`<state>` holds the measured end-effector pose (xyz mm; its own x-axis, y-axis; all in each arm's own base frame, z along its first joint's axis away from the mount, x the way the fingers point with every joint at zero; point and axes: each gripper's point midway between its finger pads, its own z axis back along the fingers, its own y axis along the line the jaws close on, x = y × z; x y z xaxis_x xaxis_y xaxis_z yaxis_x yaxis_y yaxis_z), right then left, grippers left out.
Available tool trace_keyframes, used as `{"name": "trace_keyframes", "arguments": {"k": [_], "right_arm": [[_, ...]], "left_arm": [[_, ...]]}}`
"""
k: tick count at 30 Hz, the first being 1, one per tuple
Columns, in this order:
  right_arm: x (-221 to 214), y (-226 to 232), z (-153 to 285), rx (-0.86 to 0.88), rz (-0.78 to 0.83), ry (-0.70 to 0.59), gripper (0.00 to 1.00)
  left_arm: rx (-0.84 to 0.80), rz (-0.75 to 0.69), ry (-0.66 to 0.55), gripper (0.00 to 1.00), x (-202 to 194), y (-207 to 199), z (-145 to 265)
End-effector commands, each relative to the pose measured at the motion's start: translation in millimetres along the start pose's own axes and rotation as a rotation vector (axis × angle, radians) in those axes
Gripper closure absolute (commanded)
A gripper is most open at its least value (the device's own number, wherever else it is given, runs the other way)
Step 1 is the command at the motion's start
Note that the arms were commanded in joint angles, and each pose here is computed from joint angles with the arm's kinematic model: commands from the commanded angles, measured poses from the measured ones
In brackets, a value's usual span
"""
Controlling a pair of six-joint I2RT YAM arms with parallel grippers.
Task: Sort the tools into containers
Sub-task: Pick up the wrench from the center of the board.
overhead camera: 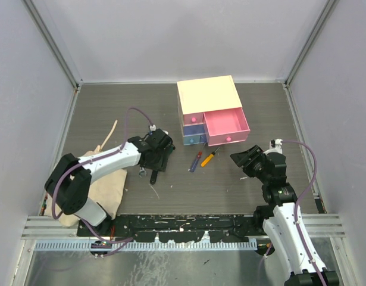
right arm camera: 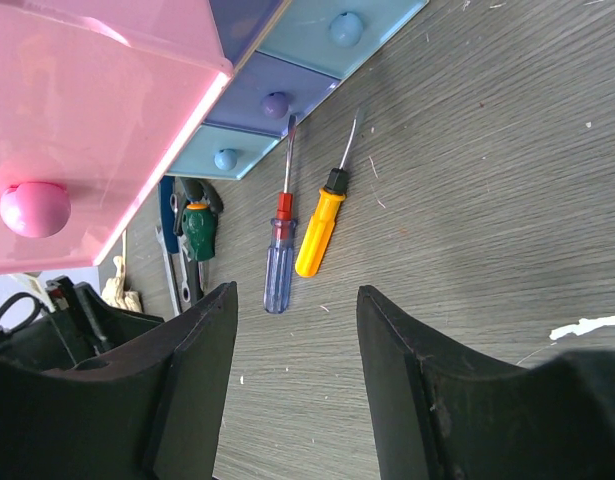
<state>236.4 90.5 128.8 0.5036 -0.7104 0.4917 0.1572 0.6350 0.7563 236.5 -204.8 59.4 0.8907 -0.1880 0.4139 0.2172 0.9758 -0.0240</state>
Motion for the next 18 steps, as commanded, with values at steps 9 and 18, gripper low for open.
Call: {"name": "trace_keyframes", "arguments": {"k": [9,18], "right_arm": [[22.4,11.2,9.0,0.002,0.026,-0.098,0.44],[44.7,24.1,27.3,-0.007,0.063,-0.186,0.44]], "left_arm": [[0.045,-0.005,0.022,0.48,-8.8,1.1,-35.7],[0.069,-0.01,0.054,0.65,-23.1,6.3,-52.8]]}}
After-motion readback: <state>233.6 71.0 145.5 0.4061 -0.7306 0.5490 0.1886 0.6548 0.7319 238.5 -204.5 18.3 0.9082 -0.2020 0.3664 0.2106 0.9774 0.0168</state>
